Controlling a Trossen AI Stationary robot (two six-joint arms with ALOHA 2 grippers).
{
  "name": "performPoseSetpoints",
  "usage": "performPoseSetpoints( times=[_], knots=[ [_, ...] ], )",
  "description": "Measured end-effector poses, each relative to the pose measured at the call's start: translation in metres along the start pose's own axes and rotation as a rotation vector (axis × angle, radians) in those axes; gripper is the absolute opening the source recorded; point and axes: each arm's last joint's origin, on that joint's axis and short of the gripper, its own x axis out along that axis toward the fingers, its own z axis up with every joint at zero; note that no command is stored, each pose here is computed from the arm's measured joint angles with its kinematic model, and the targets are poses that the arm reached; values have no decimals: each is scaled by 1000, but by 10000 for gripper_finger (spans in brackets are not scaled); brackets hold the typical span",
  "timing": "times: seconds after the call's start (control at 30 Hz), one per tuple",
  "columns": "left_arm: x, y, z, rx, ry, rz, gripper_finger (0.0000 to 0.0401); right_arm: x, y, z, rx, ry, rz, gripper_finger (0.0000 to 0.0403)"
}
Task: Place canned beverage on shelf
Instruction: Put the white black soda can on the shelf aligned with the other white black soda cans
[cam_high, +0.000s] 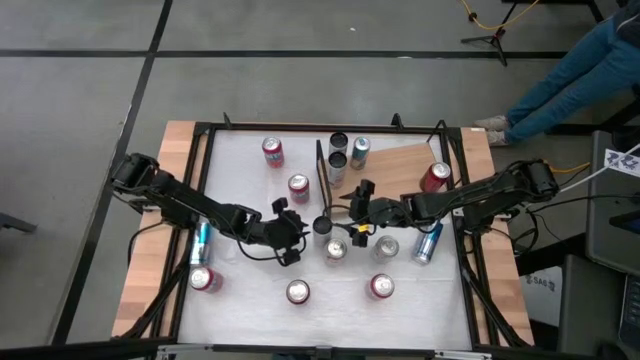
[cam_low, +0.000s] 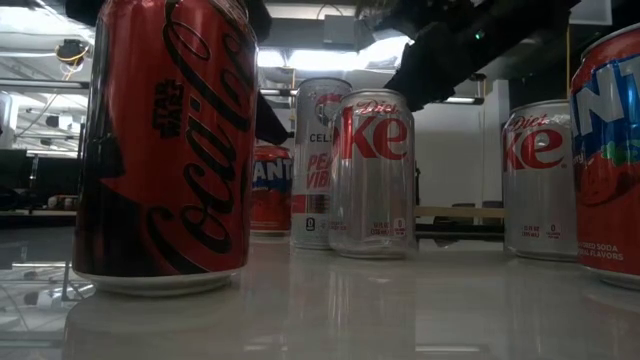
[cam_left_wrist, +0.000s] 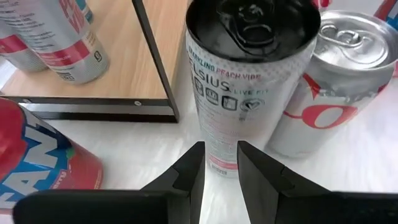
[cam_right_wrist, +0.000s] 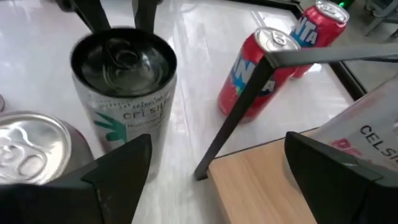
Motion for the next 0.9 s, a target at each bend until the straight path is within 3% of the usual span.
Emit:
performPoseSetpoints(
  times=[0.7, 0.9],
  knots=[
    [1, 3, 4, -14, -59, 96, 85, 0, 3, 7, 25, -71, 94, 360],
    [-1, 4, 3, 32, -43, 101, 85, -5, 1, 11, 30, -88, 98, 360]
  ],
)
